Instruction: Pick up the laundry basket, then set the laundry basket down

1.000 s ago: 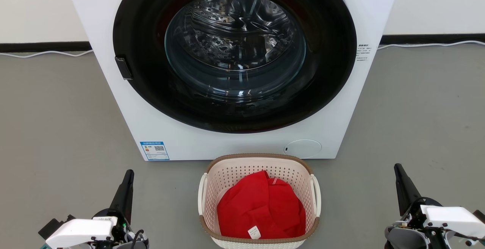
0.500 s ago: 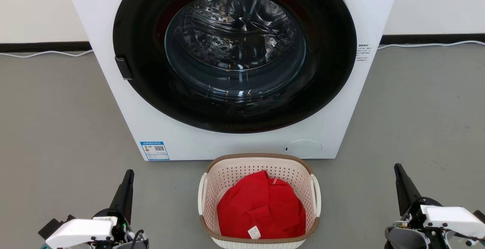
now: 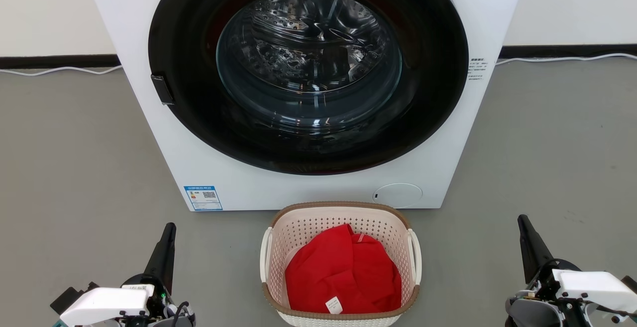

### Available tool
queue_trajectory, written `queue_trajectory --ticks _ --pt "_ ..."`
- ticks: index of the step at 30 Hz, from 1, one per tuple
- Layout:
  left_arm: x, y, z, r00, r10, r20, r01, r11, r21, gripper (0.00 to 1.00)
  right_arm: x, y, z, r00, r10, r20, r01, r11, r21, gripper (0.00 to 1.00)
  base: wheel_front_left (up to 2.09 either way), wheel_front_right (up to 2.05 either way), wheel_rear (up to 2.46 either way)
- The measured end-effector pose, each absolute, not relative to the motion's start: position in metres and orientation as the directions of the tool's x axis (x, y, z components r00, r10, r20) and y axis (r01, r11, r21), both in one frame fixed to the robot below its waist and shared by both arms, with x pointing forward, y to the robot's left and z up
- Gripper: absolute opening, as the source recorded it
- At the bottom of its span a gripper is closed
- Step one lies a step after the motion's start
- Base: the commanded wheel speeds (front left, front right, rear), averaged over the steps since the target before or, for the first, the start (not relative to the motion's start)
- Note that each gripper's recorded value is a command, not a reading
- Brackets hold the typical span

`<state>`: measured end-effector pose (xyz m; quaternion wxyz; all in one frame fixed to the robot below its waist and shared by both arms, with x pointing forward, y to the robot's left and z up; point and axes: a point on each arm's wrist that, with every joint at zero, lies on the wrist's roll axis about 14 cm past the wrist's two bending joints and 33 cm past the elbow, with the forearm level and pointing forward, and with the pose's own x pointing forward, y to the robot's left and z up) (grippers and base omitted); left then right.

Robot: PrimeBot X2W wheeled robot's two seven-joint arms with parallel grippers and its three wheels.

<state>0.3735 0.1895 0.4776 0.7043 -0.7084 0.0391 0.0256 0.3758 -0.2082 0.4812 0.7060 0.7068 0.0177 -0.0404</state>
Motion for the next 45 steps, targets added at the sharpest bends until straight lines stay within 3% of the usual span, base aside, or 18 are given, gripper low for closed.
queue_trajectory --ticks 45 --pt "0.3735 0.1896 0.4775 0.996 -0.019 -0.091 -0.091 -0.005 -0.996 0.0 0.3757 -0.2082 0.4811 0.996 -0.033 -0.082 0.082 -0.004 0.997 0.0 0.0 0.0 0.0"
